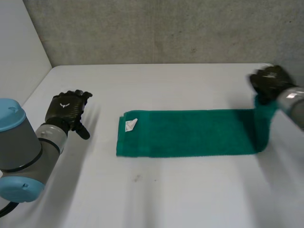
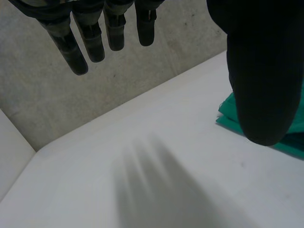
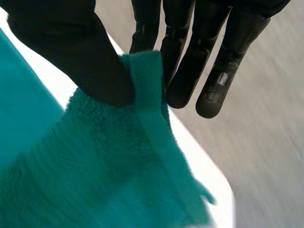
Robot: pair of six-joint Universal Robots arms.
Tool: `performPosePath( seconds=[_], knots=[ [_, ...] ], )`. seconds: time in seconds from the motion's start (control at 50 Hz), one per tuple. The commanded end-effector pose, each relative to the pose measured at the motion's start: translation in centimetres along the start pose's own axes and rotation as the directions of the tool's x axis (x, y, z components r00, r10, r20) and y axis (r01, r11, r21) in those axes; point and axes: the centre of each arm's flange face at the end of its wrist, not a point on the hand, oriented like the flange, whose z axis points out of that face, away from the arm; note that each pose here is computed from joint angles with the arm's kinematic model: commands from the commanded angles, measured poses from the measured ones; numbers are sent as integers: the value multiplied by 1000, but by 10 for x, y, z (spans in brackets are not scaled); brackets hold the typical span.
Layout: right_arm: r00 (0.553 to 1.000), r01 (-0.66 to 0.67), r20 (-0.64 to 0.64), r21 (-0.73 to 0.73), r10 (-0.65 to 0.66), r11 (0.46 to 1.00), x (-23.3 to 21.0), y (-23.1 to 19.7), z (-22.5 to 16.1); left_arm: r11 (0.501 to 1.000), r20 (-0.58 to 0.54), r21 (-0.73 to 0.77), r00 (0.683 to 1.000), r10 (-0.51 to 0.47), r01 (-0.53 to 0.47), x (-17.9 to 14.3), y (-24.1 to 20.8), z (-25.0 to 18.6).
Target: Fold the towel.
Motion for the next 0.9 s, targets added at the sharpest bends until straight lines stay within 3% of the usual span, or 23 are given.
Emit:
performPosePath(
  seconds=[0.02, 0.18, 0.26, 0.32, 0.5, 0.56, 0.62, 0.74, 0.9],
  knots=[
    [960, 23, 263, 271, -97, 962, -121, -90, -14, 1000, 2, 13, 1000, -1, 1, 0, -4, -1],
    [865, -7, 471, 357, -174, 934, -248, -103, -23, 1000, 3, 15, 1000, -2, 2, 0, -5, -2],
    [808, -4, 556, 336, -195, 942, -290, -88, -35, 1000, 2, 13, 1000, -2, 2, 0, -5, -2],
    [791, -4, 577, 338, -204, 941, -302, -86, -41, 1000, 0, 15, 1000, -1, 1, 1, -5, -2],
    [872, -23, 474, 292, -124, 956, -270, -106, -35, 997, -44, 80, 999, 12, -8, 17, -23, -1],
    [921, -101, 390, 195, 17, 976, -223, -112, -34, 994, -77, 109, 997, 19, -10, 30, -31, 0],
    [933, -150, 348, 131, 96, 980, -194, -103, -34, 989, -125, 145, 992, 27, -8, 48, -39, 1],
    [945, -176, 272, -42, 180, 984, -154, -57, -43, 985, -225, 175, 973, 50, -10, 92, -39, 13],
    [949, -199, 196, -242, 248, 950, -131, 15, -50, 990, -250, 137, 966, 62, -28, 112, -14, 45]
  ],
)
